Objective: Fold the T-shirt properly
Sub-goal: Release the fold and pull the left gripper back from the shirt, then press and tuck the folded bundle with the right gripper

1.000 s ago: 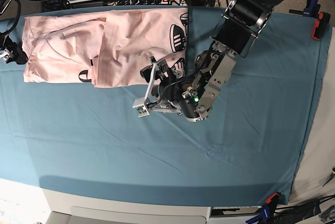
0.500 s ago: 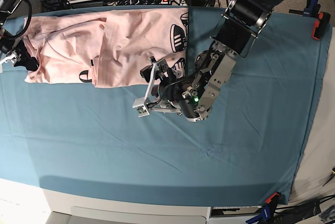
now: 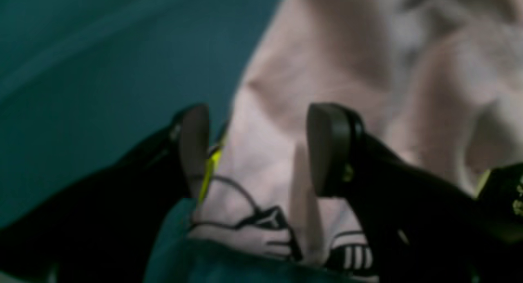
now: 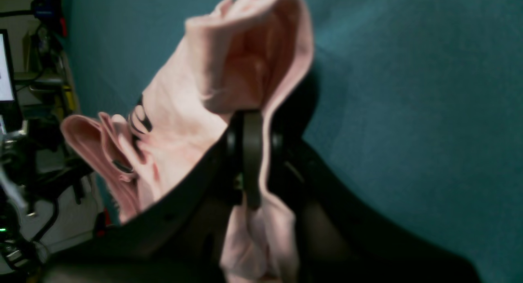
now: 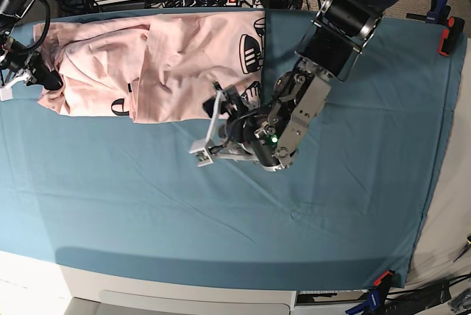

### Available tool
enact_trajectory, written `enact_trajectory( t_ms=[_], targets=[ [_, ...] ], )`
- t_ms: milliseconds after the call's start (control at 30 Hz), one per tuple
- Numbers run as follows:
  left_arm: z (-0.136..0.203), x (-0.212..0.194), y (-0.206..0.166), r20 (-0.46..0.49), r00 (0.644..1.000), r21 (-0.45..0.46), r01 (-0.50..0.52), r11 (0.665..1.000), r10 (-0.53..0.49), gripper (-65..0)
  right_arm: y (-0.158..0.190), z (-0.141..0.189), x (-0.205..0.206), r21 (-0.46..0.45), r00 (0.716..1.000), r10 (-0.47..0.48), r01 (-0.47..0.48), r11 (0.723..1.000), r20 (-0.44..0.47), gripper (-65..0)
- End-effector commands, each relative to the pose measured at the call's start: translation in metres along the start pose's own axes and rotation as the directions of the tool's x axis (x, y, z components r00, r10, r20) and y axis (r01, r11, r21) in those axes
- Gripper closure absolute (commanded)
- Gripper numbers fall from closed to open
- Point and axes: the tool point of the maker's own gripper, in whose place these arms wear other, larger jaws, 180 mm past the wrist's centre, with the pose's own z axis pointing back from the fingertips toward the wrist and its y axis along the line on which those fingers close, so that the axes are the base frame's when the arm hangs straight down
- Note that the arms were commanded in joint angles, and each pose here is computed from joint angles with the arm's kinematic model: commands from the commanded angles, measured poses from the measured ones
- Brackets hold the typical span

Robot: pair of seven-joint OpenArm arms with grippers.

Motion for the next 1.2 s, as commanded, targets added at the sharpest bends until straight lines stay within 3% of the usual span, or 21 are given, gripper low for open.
enact_trajectory(
  t_ms=[0, 167, 267, 367, 467, 667, 733, 800, 900, 1000, 1067, 1167],
  targets=[
    [0.012, 0.020, 0.009, 0.056, 0.998, 0.027, 0.003, 1.000, -0.004, -38.6, 0.010, 0.004, 0.009, 0.050, 0.999, -0.011, 0.010, 0.999, 0.033, 0.0],
    [0.029, 0.003, 0.044, 0.057, 0.997, 0.089, -0.061, 0.994, 0.056, -36.1, 0.031, 0.011, 0.020, 0.099, 0.995, 0.056, -0.064, 0.993, 0.079, 0.0],
    [0.044, -0.012, 0.066, 0.083, 0.989, 0.105, -0.131, 0.986, 0.123, -36.0, 0.045, 0.016, 0.019, 0.084, 0.985, 0.160, -0.165, 0.983, 0.064, 0.0],
    [0.062, -0.026, 0.089, 0.121, 0.974, 0.122, -0.205, 0.971, 0.190, -36.0, 0.063, 0.020, 0.010, 0.076, 0.959, 0.282, -0.284, 0.956, 0.034, 0.0],
    [0.082, -0.041, 0.111, 0.162, 0.954, 0.142, -0.275, 0.951, 0.252, -36.0, 0.092, 0.018, -0.005, 0.099, 0.911, 0.413, -0.413, 0.906, 0.015, 0.0],
    [0.111, -0.075, 0.142, 0.166, 0.938, 0.217, -0.336, 0.917, 0.304, -36.0, 0.176, 0.005, -0.060, 0.226, 0.793, 0.604, -0.604, 0.764, 0.078, 0.0],
    [0.115, -0.085, 0.147, 0.151, 0.939, 0.236, -0.339, 0.911, 0.310, -36.0, 0.201, -0.001, -0.083, 0.278, 0.775, 0.623, -0.624, 0.730, 0.106, 0.0],
    [0.117, -0.092, 0.149, 0.141, 0.938, 0.247, -0.342, 0.907, 0.315, -36.0, 0.221, -0.010, -0.107, 0.339, 0.778, 0.616, -0.616, 0.711, 0.122, 0.0],
    [0.118, -0.097, 0.149, 0.134, 0.938, 0.250, -0.344, 0.905, 0.320, -36.0, 0.241, -0.030, -0.143, 0.419, 0.799, 0.593, -0.575, 0.703, 0.101, 0.0],
    [0.117, -0.096, 0.149, 0.134, 0.938, 0.249, -0.345, 0.905, 0.320, -36.0, 0.252, -0.053, -0.176, 0.463, 0.798, 0.601, -0.547, 0.698, 0.036, 0.0],
    [0.117, -0.096, 0.149, 0.134, 0.938, 0.249, -0.344, 0.905, 0.320, -36.0, 0.256, -0.067, -0.192, 0.467, 0.775, 0.632, -0.556, 0.687, -0.007, 0.0],
    [0.117, -0.097, 0.149, 0.134, 0.938, 0.249, -0.344, 0.905, 0.320, -36.0, 0.259, -0.086, -0.203, 0.447, 0.715, 0.697, -0.606, 0.658, -0.056, 0.0]
  ],
)
